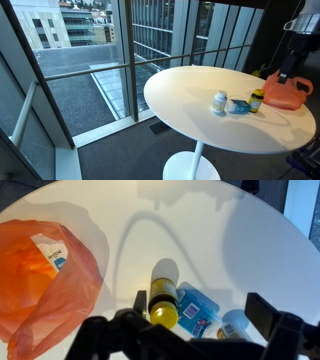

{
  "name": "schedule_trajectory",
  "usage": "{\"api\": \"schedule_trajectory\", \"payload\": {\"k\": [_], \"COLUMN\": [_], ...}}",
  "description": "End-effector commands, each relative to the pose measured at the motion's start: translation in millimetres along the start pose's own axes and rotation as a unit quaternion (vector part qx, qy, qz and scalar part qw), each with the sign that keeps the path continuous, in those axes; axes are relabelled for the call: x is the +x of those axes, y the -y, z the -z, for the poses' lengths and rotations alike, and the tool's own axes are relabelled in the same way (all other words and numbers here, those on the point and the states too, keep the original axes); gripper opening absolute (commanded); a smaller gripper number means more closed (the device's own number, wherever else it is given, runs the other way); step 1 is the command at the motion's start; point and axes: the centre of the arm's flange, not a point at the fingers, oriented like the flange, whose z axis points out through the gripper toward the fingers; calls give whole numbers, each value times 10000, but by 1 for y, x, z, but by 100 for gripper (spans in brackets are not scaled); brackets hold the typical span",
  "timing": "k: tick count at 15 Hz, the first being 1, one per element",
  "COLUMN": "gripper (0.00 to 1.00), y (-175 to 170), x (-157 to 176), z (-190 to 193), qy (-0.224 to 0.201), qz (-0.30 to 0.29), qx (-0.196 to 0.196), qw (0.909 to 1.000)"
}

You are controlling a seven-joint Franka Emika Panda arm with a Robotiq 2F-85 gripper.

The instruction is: Put the yellow bottle in the plastic bag

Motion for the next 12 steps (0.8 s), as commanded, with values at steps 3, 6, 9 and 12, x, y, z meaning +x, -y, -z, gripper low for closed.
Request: {"api": "schedule_trajectory", "payload": {"k": [3, 6, 9, 12], "gripper": [100, 100, 100, 100], "y": [-5, -6, -4, -5], "x": [20, 22, 14, 14], "z": [-13, -18, -24, -24], "qy": [-134, -98, -45, -43], "qz": [-498, -647, -562, -570], "qx": [-382, -466, -358, -359], "qw": [9979, 9968, 9978, 9977]}}
